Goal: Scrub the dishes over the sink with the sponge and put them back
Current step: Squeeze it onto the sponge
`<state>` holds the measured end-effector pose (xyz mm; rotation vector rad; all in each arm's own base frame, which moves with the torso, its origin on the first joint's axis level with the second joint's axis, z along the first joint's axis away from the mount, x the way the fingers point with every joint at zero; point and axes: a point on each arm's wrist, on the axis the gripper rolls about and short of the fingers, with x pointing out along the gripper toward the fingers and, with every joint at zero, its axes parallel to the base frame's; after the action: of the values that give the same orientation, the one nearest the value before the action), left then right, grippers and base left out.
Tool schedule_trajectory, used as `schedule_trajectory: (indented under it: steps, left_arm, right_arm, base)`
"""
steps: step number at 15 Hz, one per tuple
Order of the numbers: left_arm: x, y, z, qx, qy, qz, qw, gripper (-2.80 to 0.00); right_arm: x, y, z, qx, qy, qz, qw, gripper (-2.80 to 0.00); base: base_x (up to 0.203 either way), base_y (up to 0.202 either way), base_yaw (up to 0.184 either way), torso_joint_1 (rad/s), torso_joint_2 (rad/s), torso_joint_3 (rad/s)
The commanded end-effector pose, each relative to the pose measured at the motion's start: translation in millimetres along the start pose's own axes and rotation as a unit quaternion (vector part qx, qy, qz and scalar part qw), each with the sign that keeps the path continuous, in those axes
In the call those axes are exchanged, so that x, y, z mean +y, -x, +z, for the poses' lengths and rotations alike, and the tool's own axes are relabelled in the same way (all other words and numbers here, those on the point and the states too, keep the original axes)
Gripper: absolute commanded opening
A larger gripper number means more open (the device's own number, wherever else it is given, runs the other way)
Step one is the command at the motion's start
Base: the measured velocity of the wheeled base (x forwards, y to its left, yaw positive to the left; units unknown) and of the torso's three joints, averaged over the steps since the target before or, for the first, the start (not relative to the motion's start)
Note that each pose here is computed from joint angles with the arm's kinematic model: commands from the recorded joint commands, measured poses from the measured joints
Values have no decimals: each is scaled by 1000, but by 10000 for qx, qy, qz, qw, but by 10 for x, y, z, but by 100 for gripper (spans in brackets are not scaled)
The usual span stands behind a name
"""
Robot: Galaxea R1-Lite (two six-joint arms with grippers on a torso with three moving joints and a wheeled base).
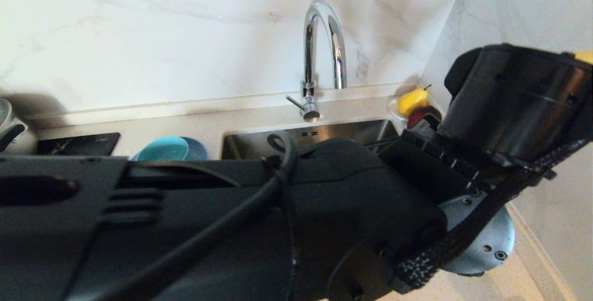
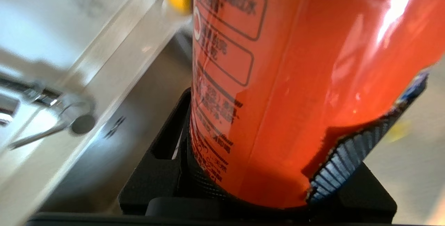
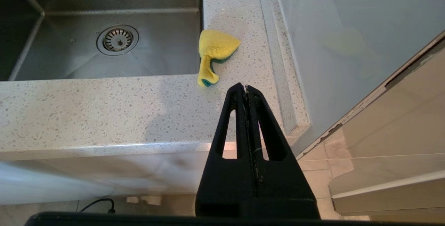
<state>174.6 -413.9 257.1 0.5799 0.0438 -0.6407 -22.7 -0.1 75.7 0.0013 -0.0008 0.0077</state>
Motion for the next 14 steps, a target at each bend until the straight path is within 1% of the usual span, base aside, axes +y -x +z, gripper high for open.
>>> schedule_trajectory:
  steps: [1, 4, 6, 7, 11, 14]
  left_arm:
    - [-201, -181, -191, 323, -372, 34, 9988, -280]
    - [-355, -241, -326, 614, -816, 170, 9946, -280]
    - [-426, -282, -386, 693, -1071, 128, 9917, -280]
    - [-488, -311, -455, 792, -1299, 96, 9883, -280]
    - [-620, -384, -616, 1004, -1546, 32, 9829, -280]
    - [-727, -447, -789, 1339, -1764, 234, 9749, -280]
  right_arm:
    - [0, -1, 0, 4, -1, 8, 10000, -280]
    - [0, -1, 0, 4, -1, 8, 10000, -280]
    - [0, -1, 0, 4, -1, 8, 10000, -280]
    - [0, -1, 0, 4, -1, 8, 10000, -280]
    - [0, -1, 0, 4, -1, 8, 10000, -280]
    - [0, -1, 0, 4, -1, 8, 10000, -280]
  base:
    - [0, 0, 0, 0, 0, 0]
    - [0, 0, 0, 0, 0, 0]
    - [0, 0, 0, 0, 0, 0]
    - [0, 0, 0, 0, 0, 0]
    - [0, 0, 0, 0, 0, 0]
    - [0, 0, 0, 0, 0, 0]
